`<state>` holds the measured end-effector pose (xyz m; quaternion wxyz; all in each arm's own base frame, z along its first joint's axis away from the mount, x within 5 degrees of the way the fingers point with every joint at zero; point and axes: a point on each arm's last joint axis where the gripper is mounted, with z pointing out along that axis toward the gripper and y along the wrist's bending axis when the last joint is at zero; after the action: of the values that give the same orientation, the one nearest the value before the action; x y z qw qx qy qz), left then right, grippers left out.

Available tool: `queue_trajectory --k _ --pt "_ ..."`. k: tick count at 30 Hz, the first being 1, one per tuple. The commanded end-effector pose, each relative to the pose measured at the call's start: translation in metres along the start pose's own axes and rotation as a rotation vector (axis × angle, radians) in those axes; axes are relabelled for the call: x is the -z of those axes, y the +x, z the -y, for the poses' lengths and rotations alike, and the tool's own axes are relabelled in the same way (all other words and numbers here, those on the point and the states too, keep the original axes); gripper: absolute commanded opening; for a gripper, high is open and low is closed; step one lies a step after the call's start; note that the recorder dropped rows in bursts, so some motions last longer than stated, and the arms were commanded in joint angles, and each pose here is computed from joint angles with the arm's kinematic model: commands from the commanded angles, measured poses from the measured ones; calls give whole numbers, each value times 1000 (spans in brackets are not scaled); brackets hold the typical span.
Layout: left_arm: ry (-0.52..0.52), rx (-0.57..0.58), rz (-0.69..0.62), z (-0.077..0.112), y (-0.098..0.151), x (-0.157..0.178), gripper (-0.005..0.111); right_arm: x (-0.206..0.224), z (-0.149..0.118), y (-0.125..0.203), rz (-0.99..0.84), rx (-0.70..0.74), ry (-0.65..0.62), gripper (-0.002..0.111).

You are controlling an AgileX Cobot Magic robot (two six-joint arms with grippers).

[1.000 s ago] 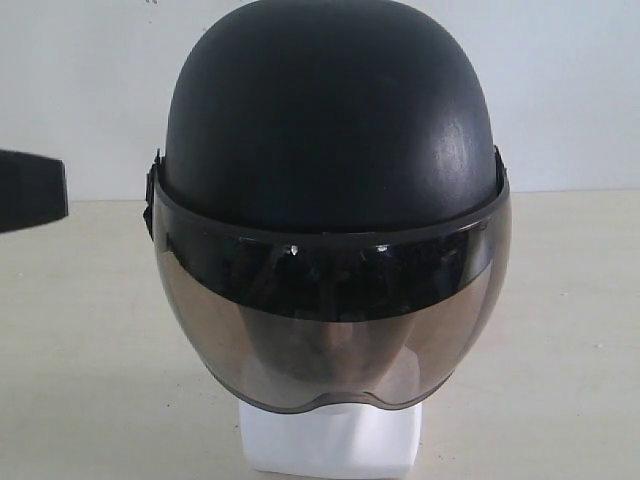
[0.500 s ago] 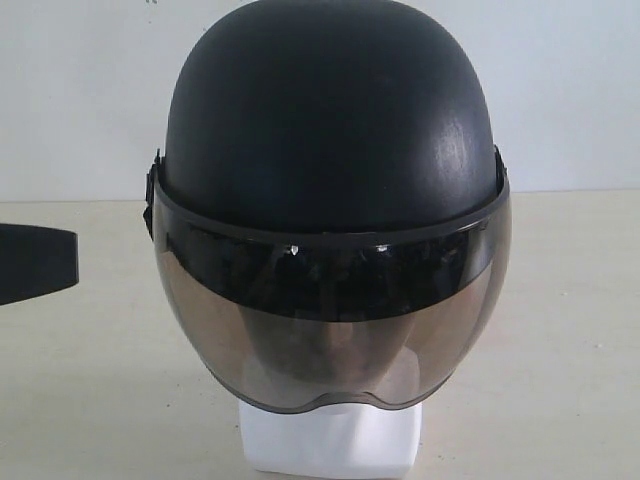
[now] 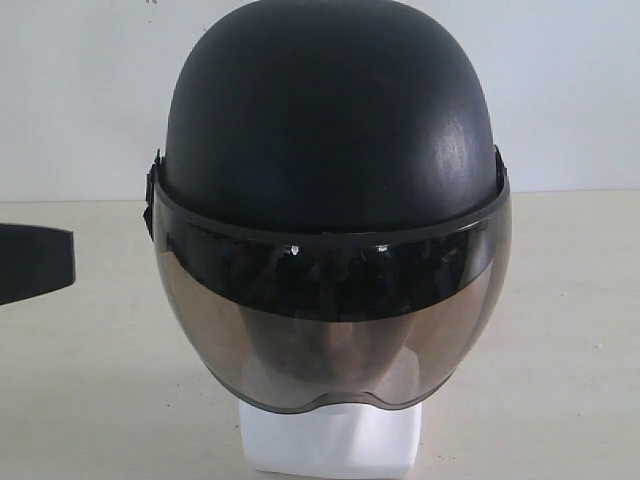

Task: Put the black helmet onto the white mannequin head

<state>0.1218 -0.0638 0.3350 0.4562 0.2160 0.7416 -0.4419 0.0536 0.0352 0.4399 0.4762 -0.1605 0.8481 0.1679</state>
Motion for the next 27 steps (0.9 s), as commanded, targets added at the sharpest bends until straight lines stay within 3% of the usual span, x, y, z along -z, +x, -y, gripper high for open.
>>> queue_trajectory --k 1,5,10,14,18,21,25,27 --pt "1 -118 27 13 1 5 4 1 0 0 13 7 5 0" --pt "-79 -181 93 19 -2 10 4 1 0 0 13 7 5 0" --pt "-361 -372 357 34 -15 34 4 1 0 0 13 7 5 0" --pt "-437 -405 567 60 -13 62 4 1 0 0 13 7 5 0" --pt "-392 -358 776 93 1 91 4 1 0 0 13 7 5 0" --pt "-287 -281 957 115 11 111 4 1 0 0 13 7 5 0" --pt "-194 -153 1074 121 14 121 4 1 0 0 13 7 5 0" --pt "-127 11 1143 116 14 125 4 1 0 0 13 7 5 0"
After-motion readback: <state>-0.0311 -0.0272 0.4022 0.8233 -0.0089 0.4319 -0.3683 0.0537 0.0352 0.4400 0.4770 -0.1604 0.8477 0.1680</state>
